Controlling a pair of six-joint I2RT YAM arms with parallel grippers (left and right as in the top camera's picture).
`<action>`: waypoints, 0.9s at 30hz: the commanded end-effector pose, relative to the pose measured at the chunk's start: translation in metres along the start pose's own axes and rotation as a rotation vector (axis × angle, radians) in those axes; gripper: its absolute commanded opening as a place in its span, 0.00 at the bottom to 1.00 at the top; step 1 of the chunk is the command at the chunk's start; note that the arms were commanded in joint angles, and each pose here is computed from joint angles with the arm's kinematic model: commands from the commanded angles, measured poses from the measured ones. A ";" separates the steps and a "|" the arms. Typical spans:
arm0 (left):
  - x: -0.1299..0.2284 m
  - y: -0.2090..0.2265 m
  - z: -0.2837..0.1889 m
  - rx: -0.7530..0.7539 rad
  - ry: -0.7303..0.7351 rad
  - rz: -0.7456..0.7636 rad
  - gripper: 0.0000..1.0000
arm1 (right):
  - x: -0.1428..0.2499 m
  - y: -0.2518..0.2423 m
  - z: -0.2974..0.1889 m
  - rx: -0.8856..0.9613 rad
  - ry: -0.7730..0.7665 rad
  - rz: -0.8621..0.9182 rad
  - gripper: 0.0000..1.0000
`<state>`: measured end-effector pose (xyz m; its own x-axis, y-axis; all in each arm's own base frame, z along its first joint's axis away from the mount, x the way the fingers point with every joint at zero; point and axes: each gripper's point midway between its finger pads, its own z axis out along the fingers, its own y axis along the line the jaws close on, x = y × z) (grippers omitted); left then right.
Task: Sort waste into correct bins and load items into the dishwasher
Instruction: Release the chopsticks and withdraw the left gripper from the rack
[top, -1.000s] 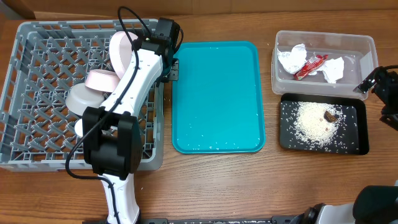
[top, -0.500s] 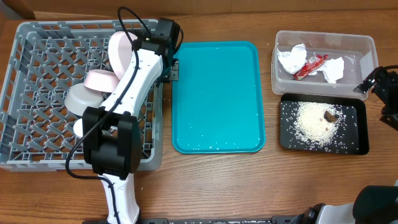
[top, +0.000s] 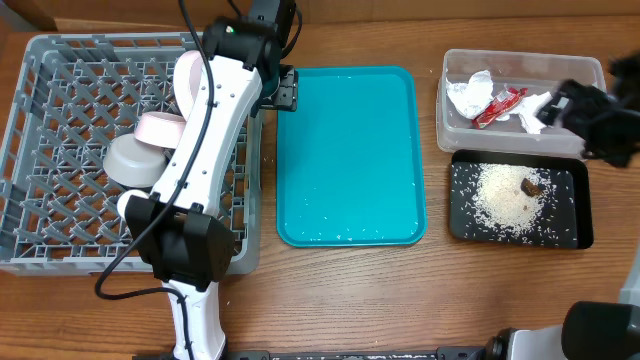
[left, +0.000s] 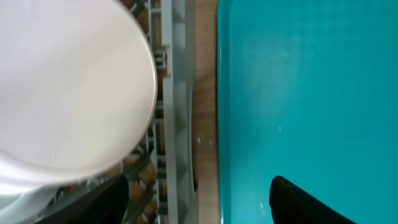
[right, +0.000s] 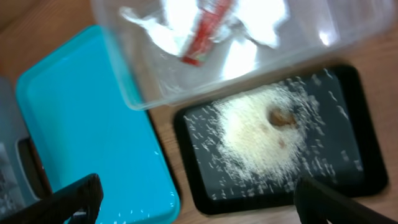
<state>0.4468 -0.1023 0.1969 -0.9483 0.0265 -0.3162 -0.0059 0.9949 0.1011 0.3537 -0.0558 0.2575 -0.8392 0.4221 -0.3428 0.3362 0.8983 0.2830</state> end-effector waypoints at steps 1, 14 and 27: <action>-0.002 0.007 -0.021 0.021 -0.017 -0.077 0.74 | -0.013 0.036 -0.001 -0.038 -0.081 -0.161 1.00; 0.055 0.038 -0.034 -0.006 0.209 -0.158 0.76 | -0.002 0.055 0.026 -0.037 -0.002 -0.231 1.00; 0.120 0.084 -0.098 -0.098 0.047 -0.262 0.78 | 0.001 0.048 -0.002 -0.001 -0.096 -0.238 1.00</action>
<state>0.3207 -0.0400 0.2398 -0.9606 -0.2037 -0.1890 -0.2271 0.9674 0.1119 0.3799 -0.0095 0.2456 -0.8918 0.2134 -0.3990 0.1424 0.9693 0.2003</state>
